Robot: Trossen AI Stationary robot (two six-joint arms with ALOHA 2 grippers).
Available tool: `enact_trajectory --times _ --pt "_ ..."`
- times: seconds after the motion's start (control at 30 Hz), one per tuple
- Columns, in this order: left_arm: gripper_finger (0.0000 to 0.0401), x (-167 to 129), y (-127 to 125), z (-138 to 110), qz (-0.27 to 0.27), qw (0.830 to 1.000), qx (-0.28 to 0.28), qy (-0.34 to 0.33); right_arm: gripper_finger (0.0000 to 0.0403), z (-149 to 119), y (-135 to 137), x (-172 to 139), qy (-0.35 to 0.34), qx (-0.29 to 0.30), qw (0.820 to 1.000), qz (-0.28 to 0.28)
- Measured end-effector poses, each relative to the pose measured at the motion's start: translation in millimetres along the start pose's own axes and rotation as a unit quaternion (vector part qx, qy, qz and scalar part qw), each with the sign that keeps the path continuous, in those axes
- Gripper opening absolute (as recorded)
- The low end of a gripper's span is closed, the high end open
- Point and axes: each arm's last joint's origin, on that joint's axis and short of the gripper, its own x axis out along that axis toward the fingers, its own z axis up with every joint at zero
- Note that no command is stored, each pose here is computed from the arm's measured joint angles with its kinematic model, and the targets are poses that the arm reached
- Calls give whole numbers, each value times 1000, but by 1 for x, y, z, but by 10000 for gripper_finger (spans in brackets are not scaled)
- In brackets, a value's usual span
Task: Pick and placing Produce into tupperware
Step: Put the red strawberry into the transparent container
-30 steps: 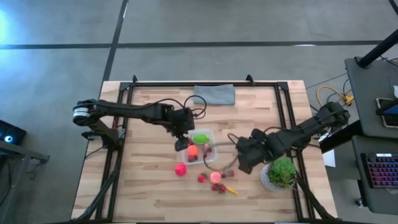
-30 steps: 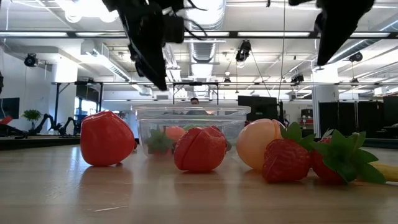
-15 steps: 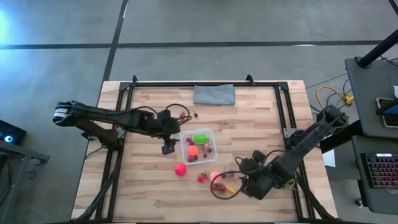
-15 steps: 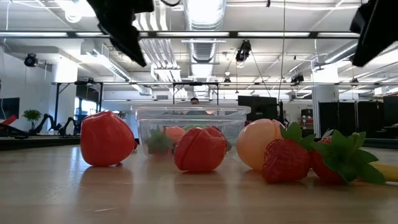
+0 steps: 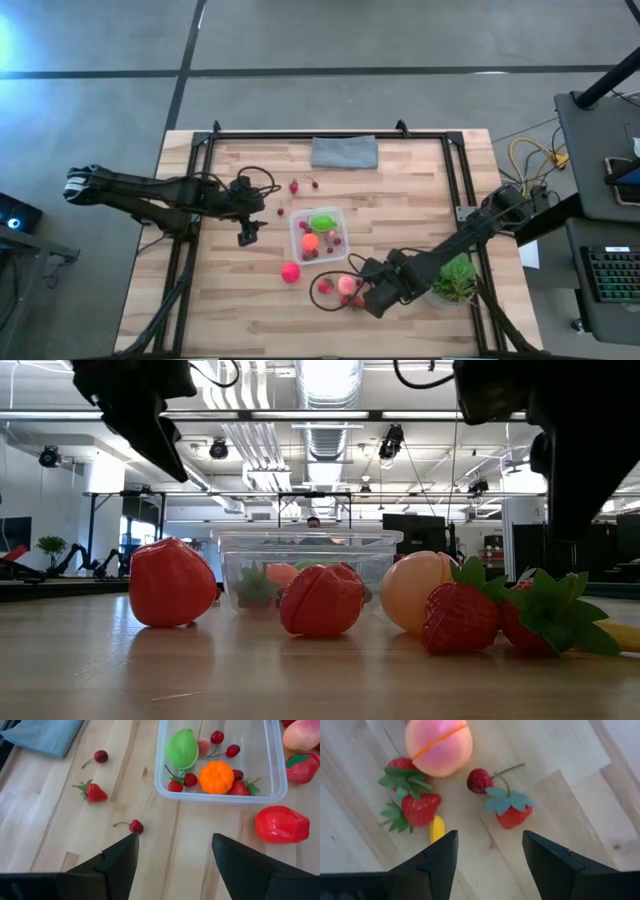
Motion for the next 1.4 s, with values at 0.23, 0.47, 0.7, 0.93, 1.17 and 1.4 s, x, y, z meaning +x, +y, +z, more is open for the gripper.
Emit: enact_trajectory --times 0.23,0.47,0.7,0.93,1.17,1.4 --pt "238 -4 4 -7 27 1000 1 -15 215 -2 -4 10 -9 -44 998 -36" --pt "238 1 5 -10 46 999 3 -8 215 -3 -5 23 6 -95 994 -53" --pt "238 3 5 -10 48 999 5 -2 215 -1 -6 23 5 -92 994 -51" --pt "238 3 5 -10 48 999 5 -3 215 8 -7 26 -8 -75 997 -34" --pt "238 3 5 -10 48 999 7 -3 215 8 -13 32 -6 -61 997 -42" --pt "238 3 5 -10 48 999 7 -2 215 5 -16 37 -5 -42 998 -46"
